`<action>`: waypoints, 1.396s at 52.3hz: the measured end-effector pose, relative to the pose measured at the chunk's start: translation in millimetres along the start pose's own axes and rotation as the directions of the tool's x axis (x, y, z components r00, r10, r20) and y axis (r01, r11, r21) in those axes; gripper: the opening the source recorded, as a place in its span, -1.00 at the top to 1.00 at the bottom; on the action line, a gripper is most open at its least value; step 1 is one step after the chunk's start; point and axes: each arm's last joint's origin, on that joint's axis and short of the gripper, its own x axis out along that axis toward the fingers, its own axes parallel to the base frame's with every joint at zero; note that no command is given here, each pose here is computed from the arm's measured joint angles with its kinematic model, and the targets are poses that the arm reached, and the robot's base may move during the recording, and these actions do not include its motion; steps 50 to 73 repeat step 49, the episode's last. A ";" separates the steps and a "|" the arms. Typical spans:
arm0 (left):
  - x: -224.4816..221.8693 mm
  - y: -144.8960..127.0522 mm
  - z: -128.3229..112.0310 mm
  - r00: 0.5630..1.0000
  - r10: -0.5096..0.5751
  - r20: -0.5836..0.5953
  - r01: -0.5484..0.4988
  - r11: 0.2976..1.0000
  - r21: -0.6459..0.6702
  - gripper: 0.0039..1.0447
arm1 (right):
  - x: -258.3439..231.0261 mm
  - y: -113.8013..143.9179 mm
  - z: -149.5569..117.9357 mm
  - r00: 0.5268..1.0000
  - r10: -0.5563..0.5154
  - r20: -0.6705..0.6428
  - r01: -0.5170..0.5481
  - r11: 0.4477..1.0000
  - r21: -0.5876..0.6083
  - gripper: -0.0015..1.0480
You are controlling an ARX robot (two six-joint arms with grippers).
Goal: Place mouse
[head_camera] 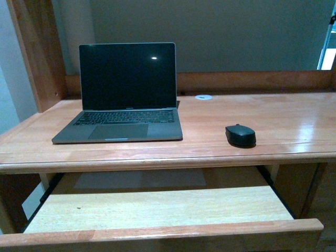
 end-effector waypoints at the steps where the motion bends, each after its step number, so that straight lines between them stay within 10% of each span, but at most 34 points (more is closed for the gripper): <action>1: 0.0 0.0 0.1 1.000 0.000 0.001 0.000 1.000 0.000 -0.88 | 0.0 0.0 -0.1 1.000 0.000 -0.001 0.000 1.000 0.000 0.96; 8: 0.0 0.0 0.1 1.000 0.000 0.001 0.000 1.000 0.000 -0.88 | 0.0 0.0 -0.1 1.000 0.000 -0.001 0.000 1.000 -0.001 0.95; 37: 0.0 0.0 0.1 1.000 0.000 0.001 0.000 1.000 0.000 -0.88 | 0.0 0.0 0.0 1.000 0.000 0.000 0.000 1.000 0.000 -0.91; 73: 0.0 0.0 0.1 1.000 0.000 0.001 0.000 1.000 0.000 -0.88 | 0.0 0.0 -0.1 1.000 0.000 -0.001 0.000 1.000 0.000 -0.87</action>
